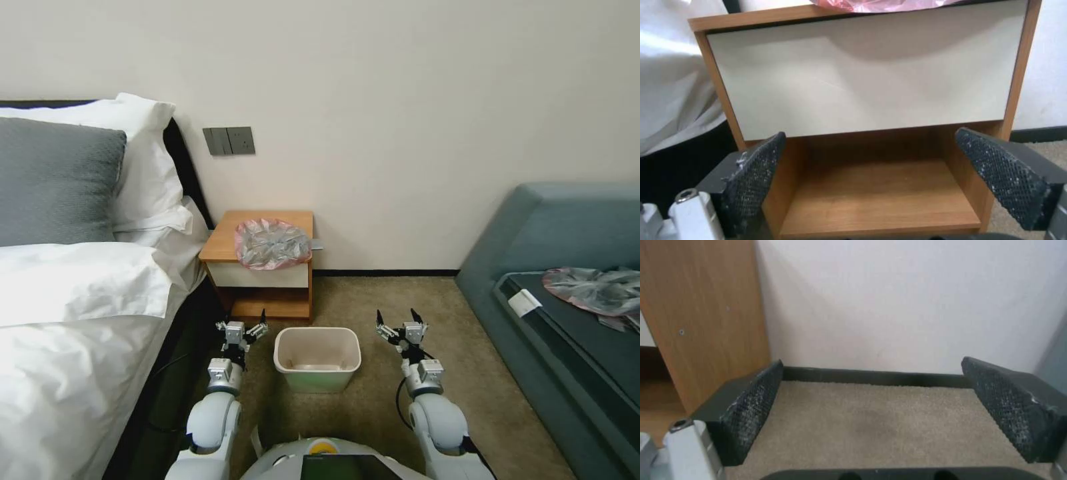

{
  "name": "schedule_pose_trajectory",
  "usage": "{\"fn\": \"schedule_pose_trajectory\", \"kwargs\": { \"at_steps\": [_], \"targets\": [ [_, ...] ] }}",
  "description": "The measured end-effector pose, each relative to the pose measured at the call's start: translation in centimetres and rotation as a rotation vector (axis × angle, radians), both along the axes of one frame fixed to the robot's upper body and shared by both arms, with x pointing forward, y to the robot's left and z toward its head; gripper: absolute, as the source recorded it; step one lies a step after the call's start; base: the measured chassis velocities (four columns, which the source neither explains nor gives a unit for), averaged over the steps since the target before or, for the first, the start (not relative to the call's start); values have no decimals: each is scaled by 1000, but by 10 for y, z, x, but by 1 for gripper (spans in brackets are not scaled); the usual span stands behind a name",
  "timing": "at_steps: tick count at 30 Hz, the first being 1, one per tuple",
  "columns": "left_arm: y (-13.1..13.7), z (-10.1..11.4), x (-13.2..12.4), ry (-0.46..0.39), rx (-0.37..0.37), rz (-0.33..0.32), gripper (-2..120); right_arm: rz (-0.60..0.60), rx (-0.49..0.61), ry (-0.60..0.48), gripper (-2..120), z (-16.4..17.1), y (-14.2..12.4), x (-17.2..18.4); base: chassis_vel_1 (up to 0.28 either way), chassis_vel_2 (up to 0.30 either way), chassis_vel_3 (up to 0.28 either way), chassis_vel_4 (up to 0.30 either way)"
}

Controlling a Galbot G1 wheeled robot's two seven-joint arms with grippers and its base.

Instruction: Pick up the garbage bag from the table and place it over the trash can.

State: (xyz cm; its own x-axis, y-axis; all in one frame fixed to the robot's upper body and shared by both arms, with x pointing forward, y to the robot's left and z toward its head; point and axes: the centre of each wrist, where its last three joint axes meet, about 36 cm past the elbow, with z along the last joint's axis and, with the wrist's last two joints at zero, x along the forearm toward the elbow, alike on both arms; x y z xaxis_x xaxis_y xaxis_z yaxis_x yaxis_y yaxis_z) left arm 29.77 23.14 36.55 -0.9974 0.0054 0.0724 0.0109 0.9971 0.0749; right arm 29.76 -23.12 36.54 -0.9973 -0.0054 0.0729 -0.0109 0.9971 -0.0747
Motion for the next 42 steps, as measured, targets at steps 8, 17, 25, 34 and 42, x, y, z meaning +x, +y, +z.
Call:
{"fn": "schedule_pose_trajectory", "kwargs": {
  "at_steps": [8, 17, 25, 34, 42],
  "targets": [
    [31, 25, -2, -90, -62, 43, 97, 4, -35, -142, 100, 39, 11, -27, 0, 0, 0, 0],
    [73, 73, -10, -262, -157, 84, 98, -1, -60, -282, 100, 82, 19, -51, 0, 0, 0, 0],
    [56, 56, -15, -142, -254, 9, 98, -2, -50, -297, 100, 78, 19, -48, 0, 0, 0, 0],
    [53, 53, -16, -148, -224, 14, 98, 35, 87, -331, 100, 74, 21, -19, 0, 0, 0, 0],
    [53, 55, -13, -192, -211, 43, 98, 159, 335, -237, 100, 87, 43, 22, 0, 0, 0, 0]
  ]
}}
